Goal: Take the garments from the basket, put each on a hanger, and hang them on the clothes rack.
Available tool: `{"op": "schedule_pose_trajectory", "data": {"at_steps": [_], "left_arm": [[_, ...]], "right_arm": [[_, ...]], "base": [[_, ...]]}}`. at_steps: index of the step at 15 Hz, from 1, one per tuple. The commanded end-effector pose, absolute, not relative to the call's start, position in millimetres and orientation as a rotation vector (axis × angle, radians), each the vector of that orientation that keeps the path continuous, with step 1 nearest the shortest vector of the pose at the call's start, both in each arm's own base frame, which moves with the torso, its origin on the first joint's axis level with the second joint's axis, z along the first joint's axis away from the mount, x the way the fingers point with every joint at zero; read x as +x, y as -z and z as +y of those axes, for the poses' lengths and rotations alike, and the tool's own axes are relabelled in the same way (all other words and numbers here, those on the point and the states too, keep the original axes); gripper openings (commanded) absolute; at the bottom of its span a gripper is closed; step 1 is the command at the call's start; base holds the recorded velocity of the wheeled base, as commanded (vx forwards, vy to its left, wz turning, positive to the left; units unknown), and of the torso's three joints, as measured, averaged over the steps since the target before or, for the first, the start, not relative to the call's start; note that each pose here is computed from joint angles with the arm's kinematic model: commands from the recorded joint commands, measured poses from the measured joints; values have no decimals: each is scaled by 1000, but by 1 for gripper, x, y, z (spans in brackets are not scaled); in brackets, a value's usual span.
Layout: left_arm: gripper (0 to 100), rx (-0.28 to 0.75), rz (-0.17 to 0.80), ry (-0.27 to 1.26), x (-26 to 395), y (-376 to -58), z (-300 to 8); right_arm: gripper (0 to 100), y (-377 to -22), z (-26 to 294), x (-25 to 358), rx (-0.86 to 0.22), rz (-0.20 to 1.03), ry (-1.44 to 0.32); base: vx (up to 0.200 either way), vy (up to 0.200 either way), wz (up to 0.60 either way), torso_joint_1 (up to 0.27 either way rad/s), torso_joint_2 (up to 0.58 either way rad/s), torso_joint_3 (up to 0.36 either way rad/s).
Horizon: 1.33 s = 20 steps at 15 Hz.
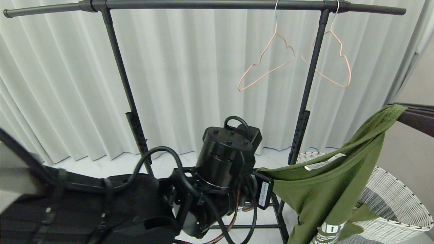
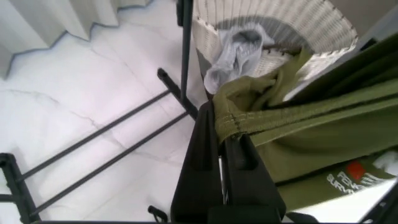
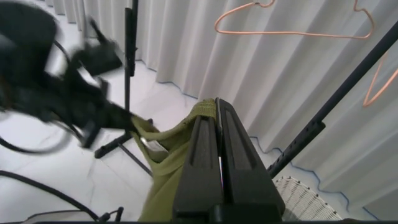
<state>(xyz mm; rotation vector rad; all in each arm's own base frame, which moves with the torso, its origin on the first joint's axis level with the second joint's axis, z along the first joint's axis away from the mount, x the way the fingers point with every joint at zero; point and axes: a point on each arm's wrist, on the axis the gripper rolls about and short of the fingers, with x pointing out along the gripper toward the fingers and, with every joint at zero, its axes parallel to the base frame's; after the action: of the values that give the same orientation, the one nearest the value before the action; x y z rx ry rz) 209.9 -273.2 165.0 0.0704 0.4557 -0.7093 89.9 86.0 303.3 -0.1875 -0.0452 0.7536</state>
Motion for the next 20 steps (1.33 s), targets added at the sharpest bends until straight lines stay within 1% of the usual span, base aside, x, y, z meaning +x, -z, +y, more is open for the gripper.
{"op": "schedule_pose_trajectory", "data": {"at_steps": [1, 2, 3, 4, 5, 6, 7, 9, 11, 13, 15, 16, 18, 19, 20], "left_arm": [[0, 0, 343, 724, 185, -215, -240], [0, -14, 319, 725, 178, -232, -230], [0, -11, 320, 707, 172, -244, -220], [0, -5, 327, 687, 167, -253, -209], [0, -2, 329, 674, 165, -256, -205], [0, 0, 319, 612, 162, -264, -194], [0, -8, 297, 578, 161, -272, -189], [0, -46, 242, 558, 157, -296, -180], [0, -60, 221, 551, 152, -322, -171], [0, -38, 243, 508, 138, -353, -153], [0, -48, 229, 500, 130, -377, -143], [0, -62, 214, 488, 131, -386, -140], [0, -47, 240, 361, 150, -376, -141], [0, -59, 251, 291, 159, -371, -144], [0, -83, 262, 254, 165, -368, -148]], "right_arm": [[0, -303, 86, 90, -192, -46, -753], [0, -303, 86, 90, -193, -46, -753], [0, -303, 86, 90, -195, -45, -754], [0, -303, 87, 91, -196, -44, -752], [0, -302, 87, 91, -199, -41, -751], [0, -302, 88, 92, -207, -43, -749], [0, -303, 88, 92, -218, -47, -751], [0, -304, 92, 96, -241, -63, -751], [0, -306, 99, 103, -240, -98, -749], [0, -314, 114, 117, -224, -156, -745], [0, -321, 128, 131, -211, -187, -745], [0, -325, 142, 145, -202, -204, -741], [0, -328, 161, 166, -189, -226, -733], [0, -328, 168, 173, -188, -229, -734], [0, -328, 173, 179, -191, -227, -732]], "base": [[0, 0, 0, 0, 0, 0], [0, 0, 0, 0, 0, 0], [0, 0, 0, 0, 0, 0], [0, 0, 0, 0, 0, 0], [0, 0, 0, 0, 0, 0], [0, 0, 0, 0, 0, 0], [0, 0, 0, 0, 0, 0], [0, 0, 0, 0, 0, 0], [0, 0, 0, 0, 0, 0], [0, 0, 0, 0, 0, 0], [0, 0, 0, 0, 0, 0], [0, 0, 0, 0, 0, 0], [0, 0, 0, 0, 0, 0], [0, 0, 0, 0, 0, 0], [0, 0, 0, 0, 0, 0]]}}
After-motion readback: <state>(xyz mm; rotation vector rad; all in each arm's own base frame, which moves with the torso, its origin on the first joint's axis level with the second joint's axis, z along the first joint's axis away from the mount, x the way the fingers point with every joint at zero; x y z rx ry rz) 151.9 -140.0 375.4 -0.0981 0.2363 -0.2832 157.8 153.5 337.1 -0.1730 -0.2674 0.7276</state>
